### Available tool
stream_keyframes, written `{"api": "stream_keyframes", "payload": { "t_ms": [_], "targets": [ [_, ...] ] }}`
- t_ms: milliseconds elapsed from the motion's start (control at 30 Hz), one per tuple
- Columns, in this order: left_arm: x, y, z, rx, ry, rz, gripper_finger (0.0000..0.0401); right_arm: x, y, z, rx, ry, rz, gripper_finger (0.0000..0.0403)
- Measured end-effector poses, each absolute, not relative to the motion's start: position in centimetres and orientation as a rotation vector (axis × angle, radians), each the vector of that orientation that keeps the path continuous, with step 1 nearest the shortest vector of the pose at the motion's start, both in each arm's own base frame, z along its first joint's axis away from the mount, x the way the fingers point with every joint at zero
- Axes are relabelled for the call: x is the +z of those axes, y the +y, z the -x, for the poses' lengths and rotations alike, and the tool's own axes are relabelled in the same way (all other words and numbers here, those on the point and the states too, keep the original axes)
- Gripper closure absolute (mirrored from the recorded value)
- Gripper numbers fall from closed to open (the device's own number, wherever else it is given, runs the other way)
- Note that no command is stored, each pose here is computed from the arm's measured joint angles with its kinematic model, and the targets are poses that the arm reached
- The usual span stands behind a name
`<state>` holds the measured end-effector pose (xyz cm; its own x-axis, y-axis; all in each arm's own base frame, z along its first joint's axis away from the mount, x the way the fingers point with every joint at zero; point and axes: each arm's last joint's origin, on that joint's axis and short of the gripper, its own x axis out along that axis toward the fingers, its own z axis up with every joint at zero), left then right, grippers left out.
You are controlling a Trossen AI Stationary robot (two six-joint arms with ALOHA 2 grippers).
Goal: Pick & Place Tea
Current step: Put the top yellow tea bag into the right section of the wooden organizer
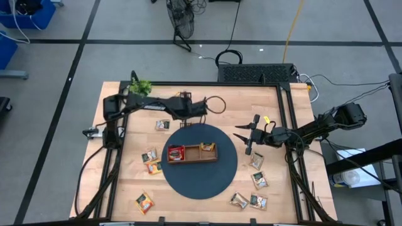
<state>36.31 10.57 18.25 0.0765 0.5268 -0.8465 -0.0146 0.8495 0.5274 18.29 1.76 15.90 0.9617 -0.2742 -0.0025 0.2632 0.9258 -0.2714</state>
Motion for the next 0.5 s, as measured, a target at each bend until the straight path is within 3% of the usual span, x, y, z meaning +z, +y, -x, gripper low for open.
{"api": "stream_keyframes", "payload": {
  "t_ms": [133, 233, 367, 500],
  "targets": [
    [19.8, 14.5, -34.8, 0.513, 1.373, -0.235, 0.0345, 15.9, 1.8, -18.3, -0.275, 0.04, 0.269, 0.0264],
    [19.6, 19.7, -32.2, 0.565, 1.3, 0.121, 0.029, 15.9, 1.8, -18.3, -0.275, 0.037, 0.248, 0.0264],
    [17.5, 24.9, -28.9, 0.459, 1.221, 0.545, 0.0199, 15.9, 1.8, -18.3, -0.274, 0.04, 0.244, 0.0264],
    [15.2, 27.2, -27.7, 0.491, 1.248, 0.57, 0.0119, 15.9, 1.8, -18.3, -0.271, 0.037, 0.239, 0.0264]
  ]
}}
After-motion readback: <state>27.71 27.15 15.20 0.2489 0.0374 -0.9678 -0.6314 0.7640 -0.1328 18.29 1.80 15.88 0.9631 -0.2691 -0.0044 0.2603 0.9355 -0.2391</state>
